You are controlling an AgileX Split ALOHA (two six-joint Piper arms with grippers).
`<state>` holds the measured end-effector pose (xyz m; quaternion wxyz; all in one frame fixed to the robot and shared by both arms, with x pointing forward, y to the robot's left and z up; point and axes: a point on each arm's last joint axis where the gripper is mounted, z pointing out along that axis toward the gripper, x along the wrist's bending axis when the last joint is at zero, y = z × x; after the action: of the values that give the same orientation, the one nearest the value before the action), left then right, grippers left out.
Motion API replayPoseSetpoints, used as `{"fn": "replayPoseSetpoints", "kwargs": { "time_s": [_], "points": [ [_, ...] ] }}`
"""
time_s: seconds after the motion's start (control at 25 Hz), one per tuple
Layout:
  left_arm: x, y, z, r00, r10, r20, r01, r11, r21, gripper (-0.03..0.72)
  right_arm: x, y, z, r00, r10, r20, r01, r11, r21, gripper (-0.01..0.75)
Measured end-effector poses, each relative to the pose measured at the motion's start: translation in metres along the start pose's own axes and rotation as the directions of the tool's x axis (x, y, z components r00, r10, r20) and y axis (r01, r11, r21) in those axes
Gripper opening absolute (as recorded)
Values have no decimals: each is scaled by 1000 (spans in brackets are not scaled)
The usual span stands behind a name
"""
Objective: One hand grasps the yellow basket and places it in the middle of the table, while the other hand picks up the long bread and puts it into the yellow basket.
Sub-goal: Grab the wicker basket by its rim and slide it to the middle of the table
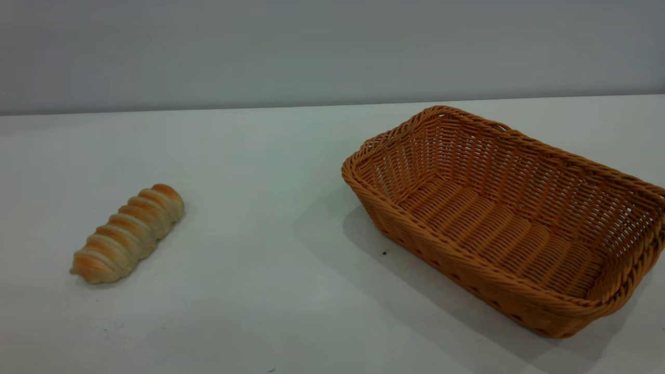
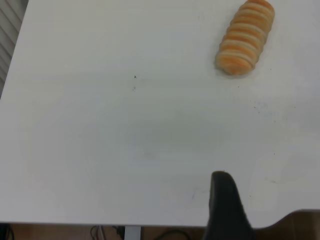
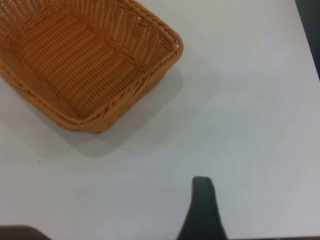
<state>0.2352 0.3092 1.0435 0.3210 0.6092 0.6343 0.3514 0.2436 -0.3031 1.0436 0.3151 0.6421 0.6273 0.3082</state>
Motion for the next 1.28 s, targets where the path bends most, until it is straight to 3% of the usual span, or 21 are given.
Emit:
{"fn": "replayPoseSetpoints", "kwargs": {
  "time_s": [1.28],
  "points": [
    [0, 0, 0, 1000, 4, 6, -4, 1000, 0, 525, 0, 1, 0, 1000, -2, -1, 2, 1000, -15, 589]
  ]
}}
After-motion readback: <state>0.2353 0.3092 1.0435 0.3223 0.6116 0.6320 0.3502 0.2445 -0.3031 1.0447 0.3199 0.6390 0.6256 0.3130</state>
